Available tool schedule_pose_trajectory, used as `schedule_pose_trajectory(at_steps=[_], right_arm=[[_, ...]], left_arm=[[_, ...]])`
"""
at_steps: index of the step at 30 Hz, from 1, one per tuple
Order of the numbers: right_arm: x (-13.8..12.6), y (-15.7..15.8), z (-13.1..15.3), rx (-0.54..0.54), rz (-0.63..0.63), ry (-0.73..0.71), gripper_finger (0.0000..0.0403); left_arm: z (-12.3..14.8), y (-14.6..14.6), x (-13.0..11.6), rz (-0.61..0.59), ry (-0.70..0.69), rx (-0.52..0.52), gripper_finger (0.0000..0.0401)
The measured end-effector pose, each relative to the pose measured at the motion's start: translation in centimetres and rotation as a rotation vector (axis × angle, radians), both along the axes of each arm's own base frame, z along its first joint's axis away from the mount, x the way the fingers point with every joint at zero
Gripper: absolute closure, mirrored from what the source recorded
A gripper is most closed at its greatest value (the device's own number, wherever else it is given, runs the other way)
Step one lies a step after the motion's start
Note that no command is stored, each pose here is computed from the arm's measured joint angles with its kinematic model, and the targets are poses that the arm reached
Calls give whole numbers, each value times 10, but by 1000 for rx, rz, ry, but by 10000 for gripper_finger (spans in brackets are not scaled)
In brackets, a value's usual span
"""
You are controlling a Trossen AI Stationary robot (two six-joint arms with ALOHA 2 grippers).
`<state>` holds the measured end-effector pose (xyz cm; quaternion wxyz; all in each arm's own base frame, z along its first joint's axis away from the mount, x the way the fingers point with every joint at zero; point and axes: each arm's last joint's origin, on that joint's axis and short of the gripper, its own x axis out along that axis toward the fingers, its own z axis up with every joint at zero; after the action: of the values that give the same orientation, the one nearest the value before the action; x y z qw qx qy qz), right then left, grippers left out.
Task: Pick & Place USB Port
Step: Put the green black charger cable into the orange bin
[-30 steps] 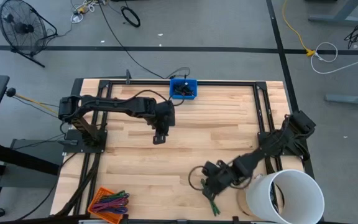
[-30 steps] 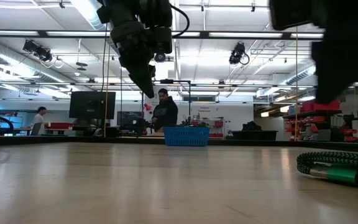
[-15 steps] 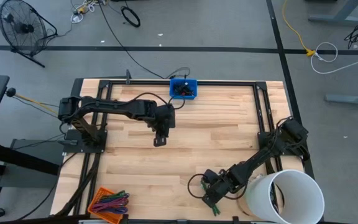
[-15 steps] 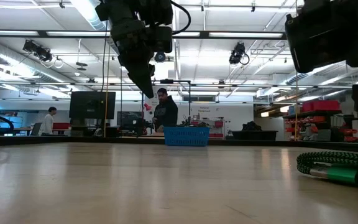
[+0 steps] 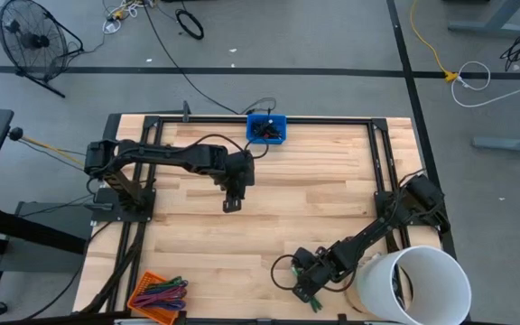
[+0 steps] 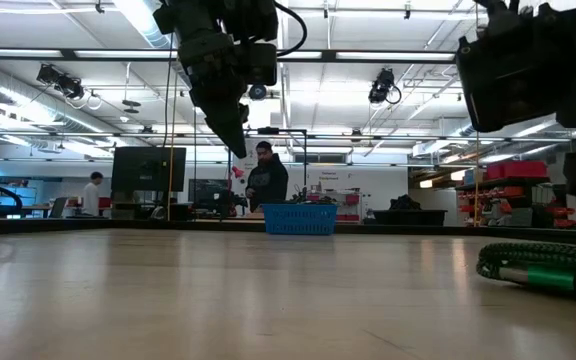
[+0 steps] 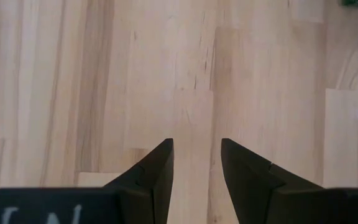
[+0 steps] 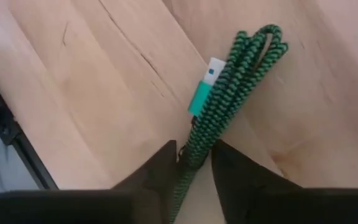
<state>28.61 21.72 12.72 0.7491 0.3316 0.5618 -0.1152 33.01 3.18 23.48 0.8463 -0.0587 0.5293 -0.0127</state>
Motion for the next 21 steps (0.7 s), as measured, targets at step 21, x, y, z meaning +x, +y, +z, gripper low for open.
schedule_pose_trajectory(at_steps=[21], right_arm=[[20,-44,40,-192,114,-85,398]], left_arm=[[1,0,3,-2,-33,4,263]])
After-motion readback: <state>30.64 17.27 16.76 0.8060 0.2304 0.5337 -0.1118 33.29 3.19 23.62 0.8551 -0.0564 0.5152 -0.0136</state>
